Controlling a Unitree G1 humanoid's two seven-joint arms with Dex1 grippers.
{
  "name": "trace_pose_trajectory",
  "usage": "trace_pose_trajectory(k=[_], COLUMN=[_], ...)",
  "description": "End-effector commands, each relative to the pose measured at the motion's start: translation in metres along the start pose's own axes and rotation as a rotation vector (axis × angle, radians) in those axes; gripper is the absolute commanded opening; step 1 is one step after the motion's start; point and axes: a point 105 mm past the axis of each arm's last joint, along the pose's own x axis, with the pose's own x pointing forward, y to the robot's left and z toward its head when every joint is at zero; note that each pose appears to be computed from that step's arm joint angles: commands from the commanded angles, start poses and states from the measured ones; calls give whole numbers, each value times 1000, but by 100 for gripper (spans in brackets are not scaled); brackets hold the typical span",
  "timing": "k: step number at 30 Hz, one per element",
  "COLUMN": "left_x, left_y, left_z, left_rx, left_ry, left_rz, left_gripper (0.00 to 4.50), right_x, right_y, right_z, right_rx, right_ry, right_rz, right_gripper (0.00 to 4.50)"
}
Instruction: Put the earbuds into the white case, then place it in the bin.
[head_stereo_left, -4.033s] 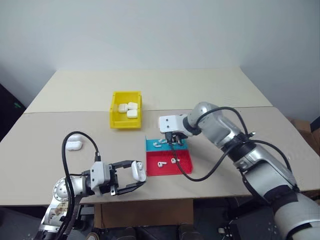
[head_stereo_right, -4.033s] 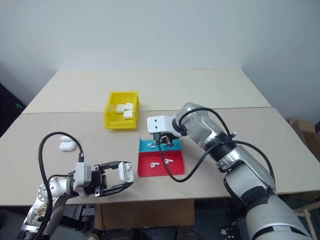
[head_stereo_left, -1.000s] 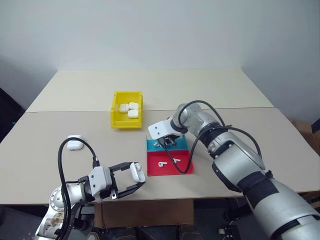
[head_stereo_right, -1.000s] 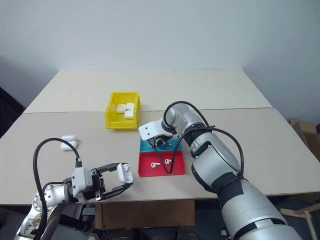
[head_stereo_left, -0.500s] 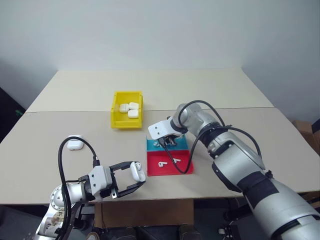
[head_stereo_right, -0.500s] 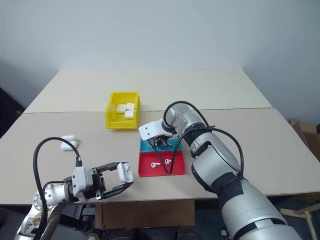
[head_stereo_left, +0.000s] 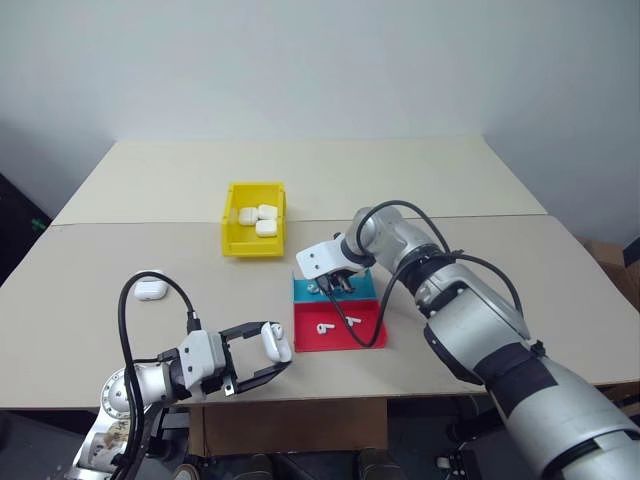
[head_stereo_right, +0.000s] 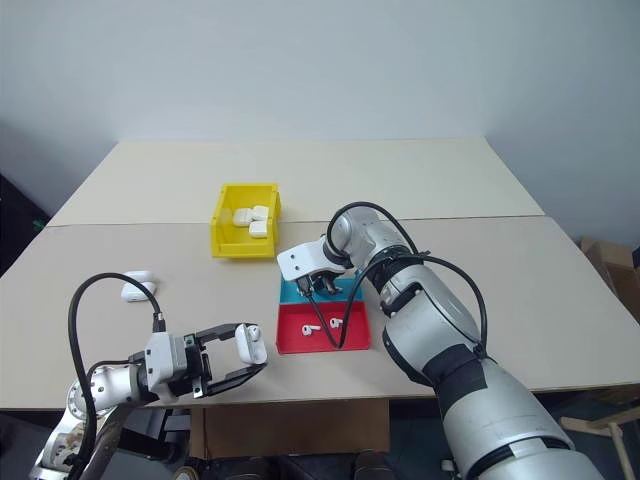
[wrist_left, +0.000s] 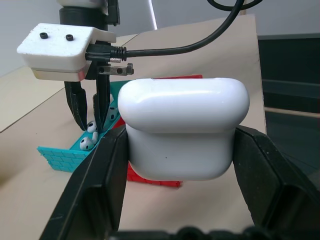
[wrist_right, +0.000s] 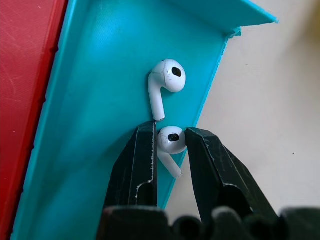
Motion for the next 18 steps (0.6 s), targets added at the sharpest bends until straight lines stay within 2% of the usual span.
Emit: trace_pose_trajectory(k=[1,7,18], left_x=[2,2,4], left_y=[1,2,5], left_z=[6,7,9], left_rx=[30,31,28], left_ry=[-24,-26,-43], left_rz=[-5,-4,-11], left_gripper=[279,279,279], right_x=[-4,-11,-53], right_y=[-4,-10,-28], right_z=[1,6,11], right_rx=[2,13,119], right_ry=[-1,-33,-181], right_rz=[-12,-32,-135], right_gripper=[113,113,113])
